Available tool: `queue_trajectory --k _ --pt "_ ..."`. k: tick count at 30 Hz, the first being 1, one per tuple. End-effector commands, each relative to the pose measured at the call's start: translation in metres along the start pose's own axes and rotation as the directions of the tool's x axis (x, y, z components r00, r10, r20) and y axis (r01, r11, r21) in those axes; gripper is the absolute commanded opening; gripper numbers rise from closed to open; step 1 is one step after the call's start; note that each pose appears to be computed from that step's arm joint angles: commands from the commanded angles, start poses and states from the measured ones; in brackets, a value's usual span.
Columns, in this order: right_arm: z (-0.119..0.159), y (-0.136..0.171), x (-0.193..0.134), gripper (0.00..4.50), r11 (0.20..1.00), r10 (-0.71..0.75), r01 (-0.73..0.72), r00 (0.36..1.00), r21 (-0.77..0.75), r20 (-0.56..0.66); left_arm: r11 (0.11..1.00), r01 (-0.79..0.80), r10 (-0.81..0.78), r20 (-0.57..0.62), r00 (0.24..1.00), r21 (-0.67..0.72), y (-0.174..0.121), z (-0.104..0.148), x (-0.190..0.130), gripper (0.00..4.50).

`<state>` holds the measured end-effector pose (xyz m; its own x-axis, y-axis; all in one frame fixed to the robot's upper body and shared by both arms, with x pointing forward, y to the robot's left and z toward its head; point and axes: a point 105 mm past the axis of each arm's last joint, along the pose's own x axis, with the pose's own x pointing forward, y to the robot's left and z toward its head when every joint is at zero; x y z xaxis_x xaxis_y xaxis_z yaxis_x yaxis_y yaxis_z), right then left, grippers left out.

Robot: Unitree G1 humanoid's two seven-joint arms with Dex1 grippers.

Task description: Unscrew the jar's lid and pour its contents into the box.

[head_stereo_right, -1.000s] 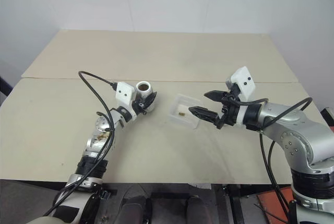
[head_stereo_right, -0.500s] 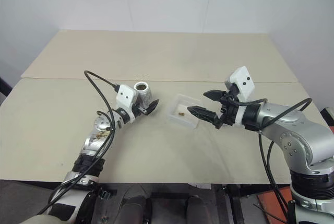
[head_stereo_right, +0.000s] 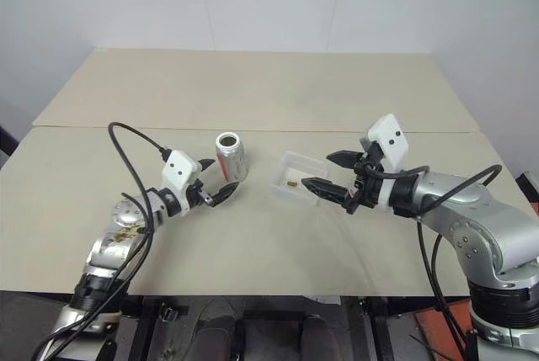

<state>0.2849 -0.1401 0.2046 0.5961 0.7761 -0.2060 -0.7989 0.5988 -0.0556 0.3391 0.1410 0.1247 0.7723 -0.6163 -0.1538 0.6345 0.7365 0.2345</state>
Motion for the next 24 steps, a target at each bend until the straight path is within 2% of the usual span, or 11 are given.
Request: queue_trajectory --k 1,7,11,24 --pt "0.011 0.003 -0.008 4.5 0.997 -0.005 0.007 1.0 -0.072 0.031 0.999 0.023 -0.024 0.054 0.998 0.032 0.006 0.025 -0.023 4.48" --pt "0.004 0.003 -0.02 4.5 0.991 0.013 -0.014 1.0 -0.133 -0.009 0.977 0.173 -0.185 0.095 0.978 0.124 0.009 0.057 -0.061 4.48" --pt "-0.001 0.001 -0.027 4.5 0.985 0.024 -0.03 0.999 -0.17 -0.039 0.939 0.289 -0.306 0.066 0.95 0.189 0.006 0.065 -0.078 4.48" --pt "-0.008 -0.005 -0.047 4.5 0.967 0.019 -0.044 0.995 -0.251 -0.098 0.946 0.269 -0.287 0.079 0.955 0.183 0.001 0.066 -0.078 4.48"
